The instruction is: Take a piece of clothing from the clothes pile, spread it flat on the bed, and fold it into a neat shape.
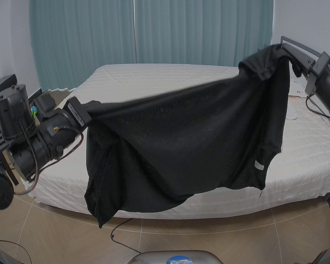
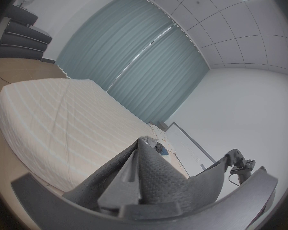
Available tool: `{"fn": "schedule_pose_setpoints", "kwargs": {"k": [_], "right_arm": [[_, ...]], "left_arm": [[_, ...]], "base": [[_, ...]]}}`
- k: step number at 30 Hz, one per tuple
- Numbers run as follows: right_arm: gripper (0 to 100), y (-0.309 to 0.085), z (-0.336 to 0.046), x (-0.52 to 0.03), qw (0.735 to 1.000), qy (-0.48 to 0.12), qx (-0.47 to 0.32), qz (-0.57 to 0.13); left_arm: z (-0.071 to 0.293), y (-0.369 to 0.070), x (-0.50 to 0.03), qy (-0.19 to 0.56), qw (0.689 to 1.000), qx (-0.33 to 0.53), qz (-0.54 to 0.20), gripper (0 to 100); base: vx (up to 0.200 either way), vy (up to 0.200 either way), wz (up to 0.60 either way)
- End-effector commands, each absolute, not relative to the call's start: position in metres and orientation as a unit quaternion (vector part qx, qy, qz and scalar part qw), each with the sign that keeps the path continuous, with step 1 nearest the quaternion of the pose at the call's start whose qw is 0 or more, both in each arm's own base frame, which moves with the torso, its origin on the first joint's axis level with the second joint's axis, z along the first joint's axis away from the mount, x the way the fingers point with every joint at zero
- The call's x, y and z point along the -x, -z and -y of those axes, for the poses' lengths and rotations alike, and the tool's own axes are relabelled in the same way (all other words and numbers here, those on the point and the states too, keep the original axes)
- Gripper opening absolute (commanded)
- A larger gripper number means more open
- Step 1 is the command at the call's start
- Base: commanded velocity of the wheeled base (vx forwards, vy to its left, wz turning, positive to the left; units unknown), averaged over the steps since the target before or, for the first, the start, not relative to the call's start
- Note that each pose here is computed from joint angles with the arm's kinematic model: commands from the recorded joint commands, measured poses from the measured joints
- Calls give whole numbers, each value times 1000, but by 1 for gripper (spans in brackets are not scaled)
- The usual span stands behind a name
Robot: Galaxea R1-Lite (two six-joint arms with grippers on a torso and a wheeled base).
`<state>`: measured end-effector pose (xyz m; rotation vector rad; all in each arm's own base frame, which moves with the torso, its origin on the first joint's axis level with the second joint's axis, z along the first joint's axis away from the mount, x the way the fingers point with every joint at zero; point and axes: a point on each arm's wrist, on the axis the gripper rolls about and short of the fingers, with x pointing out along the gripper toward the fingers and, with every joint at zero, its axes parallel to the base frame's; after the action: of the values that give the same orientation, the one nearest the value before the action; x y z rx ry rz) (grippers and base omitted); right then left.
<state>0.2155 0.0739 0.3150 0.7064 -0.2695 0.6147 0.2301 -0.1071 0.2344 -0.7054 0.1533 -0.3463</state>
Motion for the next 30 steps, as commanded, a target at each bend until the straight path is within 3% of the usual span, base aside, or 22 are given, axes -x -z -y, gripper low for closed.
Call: {"fn": "schedule_pose_setpoints", "kwargs": {"k": [1,10,17,30], "right_arm": [[0,-323,-62,-274,902,-240,-335,128],[0,-270,-72,-346,918,-196,-339,56],[0,-246,-83,-390,922,-175,-342,49],[0,-195,-89,-424,927,-155,-341,5]], "left_arm": [[105,-232,-269,151,924,336,-100,0],[105,-203,-323,119,925,335,-131,0],[104,-173,-356,92,925,332,-157,0],[118,-105,-415,63,922,323,-202,0]], "base": [[0,0,0],[200,0,0],[200,0,0],[200,0,0]]}}
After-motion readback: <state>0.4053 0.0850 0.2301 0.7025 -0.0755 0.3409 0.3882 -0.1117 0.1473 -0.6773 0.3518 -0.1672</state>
